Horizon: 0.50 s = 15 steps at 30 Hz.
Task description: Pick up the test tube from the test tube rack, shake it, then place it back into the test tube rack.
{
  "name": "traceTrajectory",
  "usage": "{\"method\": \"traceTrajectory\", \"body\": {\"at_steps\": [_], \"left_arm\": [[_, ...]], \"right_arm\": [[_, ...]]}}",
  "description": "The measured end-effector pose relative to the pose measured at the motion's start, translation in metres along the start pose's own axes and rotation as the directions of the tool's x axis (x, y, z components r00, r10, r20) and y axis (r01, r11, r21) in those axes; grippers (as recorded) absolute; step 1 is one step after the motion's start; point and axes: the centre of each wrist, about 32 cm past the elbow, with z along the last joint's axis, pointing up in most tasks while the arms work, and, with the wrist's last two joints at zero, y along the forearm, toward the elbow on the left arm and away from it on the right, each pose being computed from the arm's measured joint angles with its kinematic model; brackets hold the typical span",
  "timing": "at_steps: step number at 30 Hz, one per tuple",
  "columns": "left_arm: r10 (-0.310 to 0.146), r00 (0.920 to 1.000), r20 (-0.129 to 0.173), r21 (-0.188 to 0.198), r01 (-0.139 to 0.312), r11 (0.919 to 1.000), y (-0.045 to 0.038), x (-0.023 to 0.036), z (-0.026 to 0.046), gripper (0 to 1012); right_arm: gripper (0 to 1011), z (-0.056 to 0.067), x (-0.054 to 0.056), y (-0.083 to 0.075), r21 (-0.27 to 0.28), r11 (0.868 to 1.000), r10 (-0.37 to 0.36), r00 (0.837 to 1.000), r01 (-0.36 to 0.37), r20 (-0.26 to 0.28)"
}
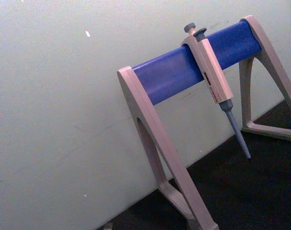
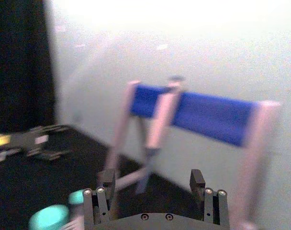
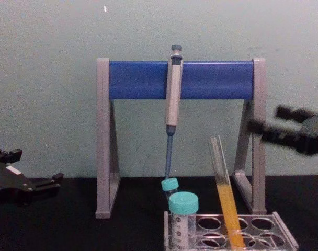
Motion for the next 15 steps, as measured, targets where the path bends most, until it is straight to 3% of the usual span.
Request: {"method": "traceTrajectory", "body": {"at_steps": [2,3,5,6,10,11,12,13,15], "left_arm": [[0.000,1.0000,0.000,0.000,0.000,1.0000,0.0000,0.0000,0.0000,1001],[0.000,1.0000,0.000,0.000,0.000,1.0000,0.0000,0.0000,0.0000,1001],[0.000,1.0000,0.000,0.000,0.000,1.0000,0.0000,0.0000,0.0000,1001],[0.000,1.0000,0.000,0.000,0.000,1.0000,0.0000,0.0000,0.0000,1001],[0.000,1.0000,0.000,0.000,0.000,1.0000,0.0000,0.0000,0.0000,1001],[0.000,1.0000,0.000,0.000,0.000,1.0000,0.0000,0.0000,0.0000,1001],[0.000,1.0000,0.000,0.000,0.000,1.0000,0.0000,0.0000,0.0000,1001],[0.000,1.0000,0.000,0.000,0.000,1.0000,0.0000,0.0000,0.0000,1002],[0.000,1.0000,0.000,0.000,0.000,1.0000,0.0000,0.0000,0.0000,1002]], "right_arm": [[1000,0.006,-0.002,-0.004,0.004,0.994,-0.111,0.994,0.111,0.014],[1000,0.010,-0.004,-0.007,-0.004,0.983,-0.184,0.982,0.185,0.028],[1000,0.013,-0.005,-0.009,-0.018,0.967,-0.254,0.966,0.255,0.046],[1000,0.014,-0.007,-0.010,-0.035,0.950,-0.307,0.950,0.309,0.061],[1000,0.013,-0.011,-0.012,-0.082,0.907,-0.405,0.909,0.413,0.100],[1000,0.011,-0.013,-0.012,-0.107,0.885,-0.441,0.890,0.453,0.120],[1000,0.010,-0.015,-0.012,-0.118,0.875,-0.456,0.881,0.470,0.130],[1000,0.007,-0.017,-0.012,-0.143,0.853,-0.483,0.863,0.502,0.149],[1000,0.003,-0.020,-0.012,-0.168,0.833,-0.503,0.849,0.526,0.163]]}}
